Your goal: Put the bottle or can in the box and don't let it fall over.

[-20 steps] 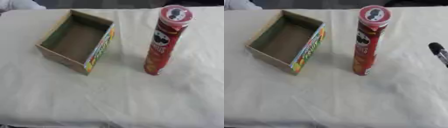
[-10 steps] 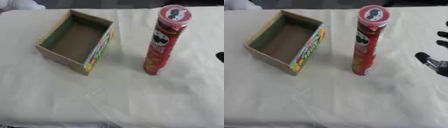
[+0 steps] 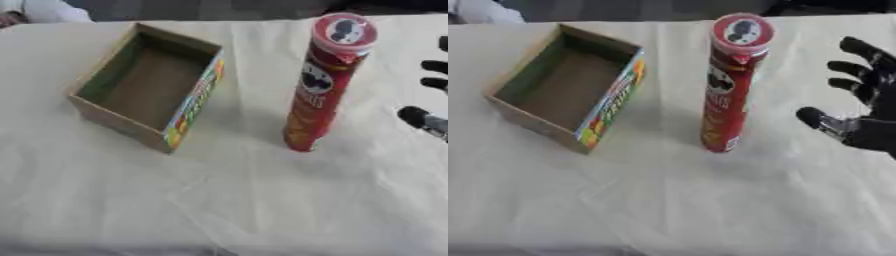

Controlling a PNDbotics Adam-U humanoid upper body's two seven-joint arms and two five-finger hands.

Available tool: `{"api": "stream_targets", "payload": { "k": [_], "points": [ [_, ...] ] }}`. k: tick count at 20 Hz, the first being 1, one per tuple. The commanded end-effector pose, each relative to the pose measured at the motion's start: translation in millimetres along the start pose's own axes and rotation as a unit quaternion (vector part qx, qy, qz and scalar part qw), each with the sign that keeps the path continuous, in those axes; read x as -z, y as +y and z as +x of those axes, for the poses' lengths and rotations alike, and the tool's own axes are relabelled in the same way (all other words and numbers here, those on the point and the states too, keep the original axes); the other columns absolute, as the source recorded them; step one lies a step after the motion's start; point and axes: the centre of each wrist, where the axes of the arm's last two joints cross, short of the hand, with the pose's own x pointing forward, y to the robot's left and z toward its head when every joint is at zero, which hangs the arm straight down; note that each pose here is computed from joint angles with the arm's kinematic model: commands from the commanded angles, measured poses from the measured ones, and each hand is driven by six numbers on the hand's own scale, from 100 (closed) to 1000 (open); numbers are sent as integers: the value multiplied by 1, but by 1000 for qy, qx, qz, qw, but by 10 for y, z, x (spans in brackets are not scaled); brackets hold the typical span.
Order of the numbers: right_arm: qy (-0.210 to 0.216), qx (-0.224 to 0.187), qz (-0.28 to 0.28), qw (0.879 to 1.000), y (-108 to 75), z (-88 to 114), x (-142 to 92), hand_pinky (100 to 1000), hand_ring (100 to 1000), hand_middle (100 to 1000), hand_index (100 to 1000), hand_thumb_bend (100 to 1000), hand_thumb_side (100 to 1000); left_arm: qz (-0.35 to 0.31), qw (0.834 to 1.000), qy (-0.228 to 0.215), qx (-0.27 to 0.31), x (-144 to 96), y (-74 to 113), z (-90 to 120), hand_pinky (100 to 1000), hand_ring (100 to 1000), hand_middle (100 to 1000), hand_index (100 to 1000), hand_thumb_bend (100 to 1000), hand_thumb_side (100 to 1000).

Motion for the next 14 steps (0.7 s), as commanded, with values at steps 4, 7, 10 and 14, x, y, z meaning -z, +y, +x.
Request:
{"api": "stream_targets", "payload": {
  "k": [4, 7, 10, 14],
  "points": [
    [0, 2, 15, 1000, -33, 183, 120, 851, 892, 1000, 887, 662, 100, -6, 1000, -14, -2, 39, -3, 78, 893, 747, 532, 694, 100, 593],
    [5, 12, 20, 1000, -23, 229, 179, 851, 890, 1000, 884, 656, 100, -6, 1000, -12, -3, 39, -8, 74, 893, 747, 532, 693, 100, 596],
    [16, 23, 24, 999, -20, 208, 238, 853, 892, 1000, 885, 649, 100, -7, 1000, -11, -5, 38, -16, 70, 893, 748, 532, 691, 100, 596],
    [27, 32, 36, 998, -24, 145, 307, 855, 895, 1000, 881, 647, 100, -9, 1000, -7, -6, 30, -22, 57, 893, 747, 531, 689, 100, 600]
  ]
}}
